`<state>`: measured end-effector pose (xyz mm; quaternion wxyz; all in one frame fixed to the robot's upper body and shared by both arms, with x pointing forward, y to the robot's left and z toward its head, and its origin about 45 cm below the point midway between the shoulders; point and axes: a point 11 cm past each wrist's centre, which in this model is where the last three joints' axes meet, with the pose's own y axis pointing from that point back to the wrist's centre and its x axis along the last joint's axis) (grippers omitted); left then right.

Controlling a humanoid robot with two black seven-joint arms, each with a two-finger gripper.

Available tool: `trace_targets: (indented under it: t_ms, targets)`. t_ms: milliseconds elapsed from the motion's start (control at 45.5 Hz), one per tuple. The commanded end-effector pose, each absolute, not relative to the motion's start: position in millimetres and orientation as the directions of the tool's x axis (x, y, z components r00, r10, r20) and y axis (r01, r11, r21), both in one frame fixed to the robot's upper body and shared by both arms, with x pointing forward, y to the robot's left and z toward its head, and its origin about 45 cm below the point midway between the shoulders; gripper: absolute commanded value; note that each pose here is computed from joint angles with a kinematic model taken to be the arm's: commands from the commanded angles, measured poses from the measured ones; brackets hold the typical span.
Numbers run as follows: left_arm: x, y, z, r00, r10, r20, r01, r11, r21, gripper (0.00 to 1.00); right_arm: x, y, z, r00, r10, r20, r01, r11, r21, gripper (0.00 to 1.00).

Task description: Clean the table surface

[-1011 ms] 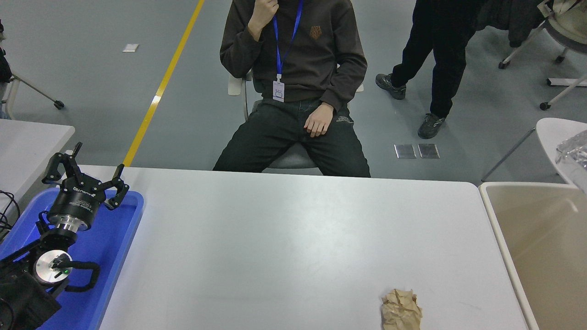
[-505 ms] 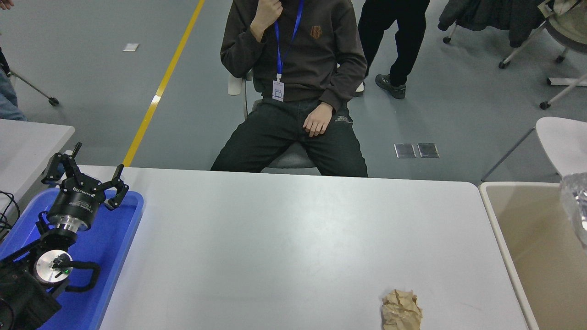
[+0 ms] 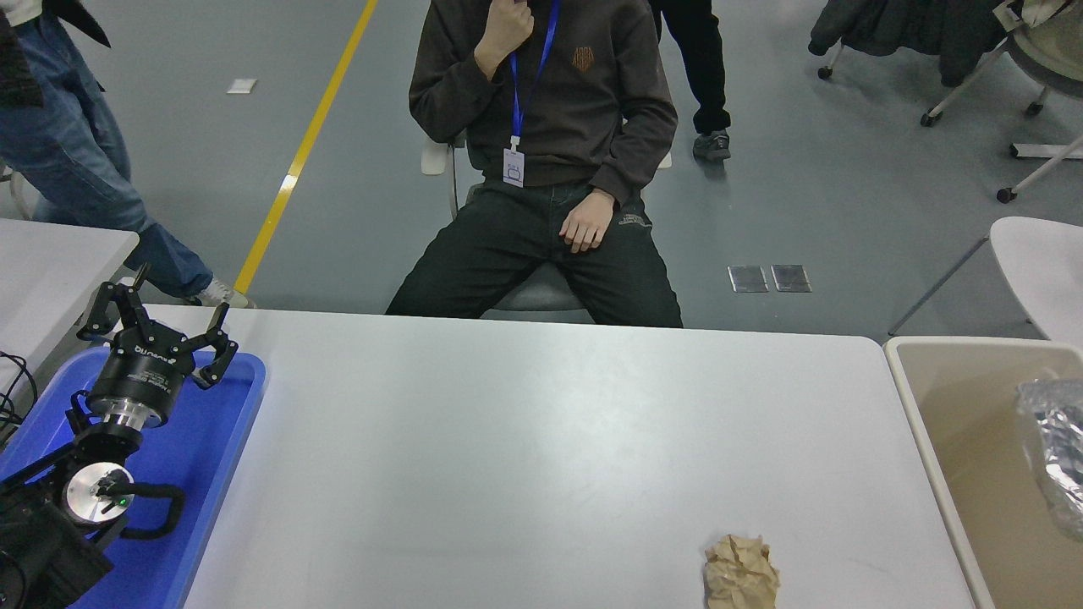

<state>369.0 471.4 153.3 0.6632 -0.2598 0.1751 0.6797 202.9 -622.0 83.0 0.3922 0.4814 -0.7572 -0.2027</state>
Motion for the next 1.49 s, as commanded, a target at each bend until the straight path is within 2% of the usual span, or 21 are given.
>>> trace_targets:
  t_ms: [0,659,681,703,725,747,769,857,1473]
  targets:
    - [369.0,471.4,153.3,0.015,0.811,-0.585,-0.9926,-0.059,-0.107,1.00,201.4,-626.4,70.1,-0.231,-0.878,0.419,-0.561,0.472,0.680,0.00]
    - [369.0,471.4,153.3,0.015,0.811,-0.585,-0.9926,-0.059,-0.107,1.00,200.3,-627.6,69.1,-0.217,-0.877,0.428,-0.559,0.471,0.682,0.00]
    - [369.0,471.4,153.3,0.015,0.811,-0.585,-0.9926,-0.059,-0.107,1.00,200.8,-628.2,70.0,-0.217,-0.877,0.430,-0.560,0.472,0.681,0.07]
    - [369.0,471.4,153.3,0.015,0.811,-0.585,-0.9926,-0.059,-0.107,1.00,199.5,-630.0,71.1,-0.218,-0.874,0.434,-0.557,0.476,0.681,0.23]
    - [369.0,471.4,153.3,0.015,0.811,-0.585,-0.9926,-0.059,-0.107,1.00,199.3,-631.2,71.8,-0.220,-0.871,0.439,-0.556,0.482,0.678,0.44]
    - [369.0,471.4,153.3,0.015,0.811,-0.585,-0.9926,-0.059,-0.107,1.00,199.5,-632.7,73.3,-0.219,-0.868,0.445,-0.555,0.486,0.675,0.61]
    - [369.0,471.4,153.3,0.015,0.811,-0.585,-0.9926,-0.059,-0.107,1.00,199.0,-634.5,74.7,-0.217,-0.865,0.452,-0.554,0.490,0.673,0.72]
    - [369.0,471.4,153.3,0.015,0.811,-0.585,-0.9926,-0.059,-0.107,1.00,198.7,-633.9,73.5,-0.187,-0.862,0.471,-0.550,0.489,0.677,0.95]
    - [369.0,471.5,153.2,0.013,0.811,-0.585,-0.9926,-0.060,-0.106,1.00,197.1,-639.2,78.0,-0.190,-0.854,0.484,-0.547,0.502,0.670,0.97]
